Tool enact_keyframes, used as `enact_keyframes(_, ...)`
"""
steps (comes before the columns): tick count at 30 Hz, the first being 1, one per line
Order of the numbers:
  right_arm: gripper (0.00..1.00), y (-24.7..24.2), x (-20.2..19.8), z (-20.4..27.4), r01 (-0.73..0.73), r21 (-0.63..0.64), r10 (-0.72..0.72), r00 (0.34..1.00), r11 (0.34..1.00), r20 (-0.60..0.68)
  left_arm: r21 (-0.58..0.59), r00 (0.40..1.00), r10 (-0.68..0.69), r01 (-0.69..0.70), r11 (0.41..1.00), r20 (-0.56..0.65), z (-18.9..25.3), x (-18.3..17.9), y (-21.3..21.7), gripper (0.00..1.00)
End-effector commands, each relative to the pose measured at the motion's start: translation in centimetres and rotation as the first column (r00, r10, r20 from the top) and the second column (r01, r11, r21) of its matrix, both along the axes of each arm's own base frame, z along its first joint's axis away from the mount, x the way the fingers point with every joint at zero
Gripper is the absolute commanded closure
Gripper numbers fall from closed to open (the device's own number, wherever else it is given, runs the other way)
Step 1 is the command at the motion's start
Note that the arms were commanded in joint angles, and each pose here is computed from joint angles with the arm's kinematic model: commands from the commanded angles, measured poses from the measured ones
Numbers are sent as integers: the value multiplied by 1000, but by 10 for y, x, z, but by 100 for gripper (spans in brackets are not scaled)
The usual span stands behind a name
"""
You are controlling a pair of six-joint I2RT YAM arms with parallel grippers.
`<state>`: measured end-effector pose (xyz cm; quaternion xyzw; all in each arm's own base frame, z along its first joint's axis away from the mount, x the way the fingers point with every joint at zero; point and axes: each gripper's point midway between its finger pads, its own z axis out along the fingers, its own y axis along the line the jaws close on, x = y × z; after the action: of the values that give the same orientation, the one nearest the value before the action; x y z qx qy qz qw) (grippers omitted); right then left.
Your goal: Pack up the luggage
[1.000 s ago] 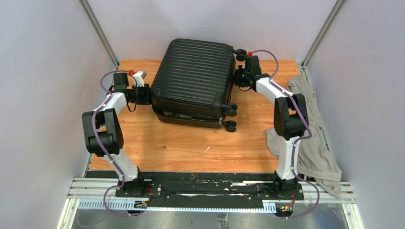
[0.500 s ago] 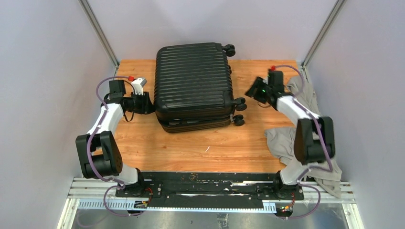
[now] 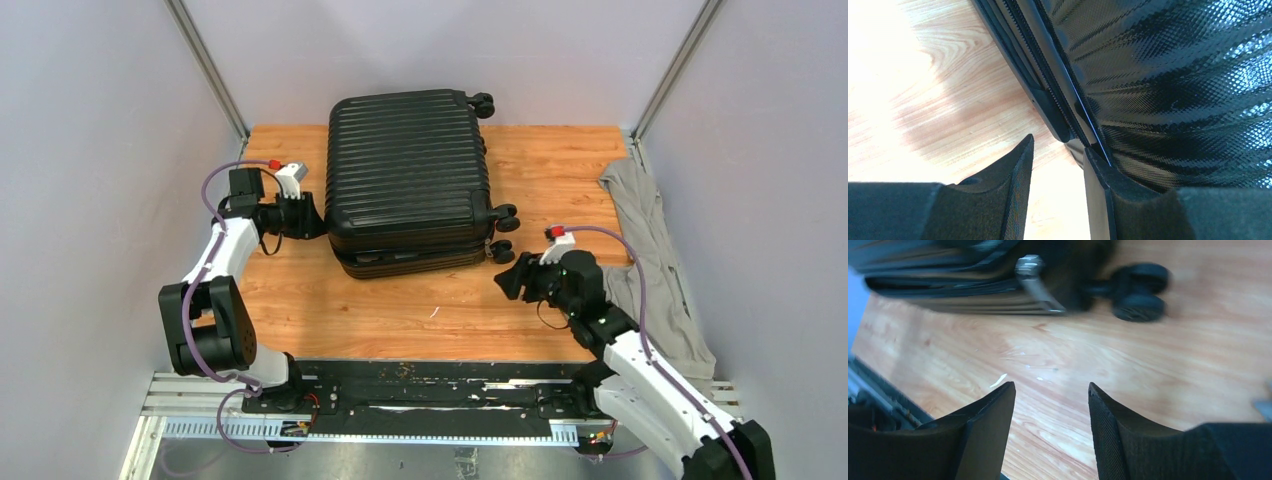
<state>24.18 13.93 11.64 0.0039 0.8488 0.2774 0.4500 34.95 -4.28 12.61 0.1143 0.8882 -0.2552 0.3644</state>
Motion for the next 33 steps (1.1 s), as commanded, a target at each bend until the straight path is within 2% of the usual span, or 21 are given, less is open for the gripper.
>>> enact_keyframes(1,41,42,2,38,-186,-82,201,943,979,266,-43,999,-25,26,999,22,8,-3,-12,76)
enact_keyframes(5,44,55,28,43,-193,-183,243,919,964,311,-37,1000,-25,26,999,15,5,-4,-11,76)
enact_keyframes(9,46,71,49,49,-220,-223,287,895,950,341,-30,1000,-29,29,999,11,3,-3,-10,77)
enact_keyframes(14,49,71,67,49,-173,-278,273,886,945,375,-33,1000,-29,29,999,2,-1,-2,-10,77)
enact_keyframes(28,56,65,74,29,-158,-376,296,891,913,344,-21,999,-37,37,999,3,-1,0,-9,77)
enact_keyframes(33,54,58,73,21,-149,-401,293,898,904,328,-19,999,-34,34,999,-6,-5,-1,-8,78)
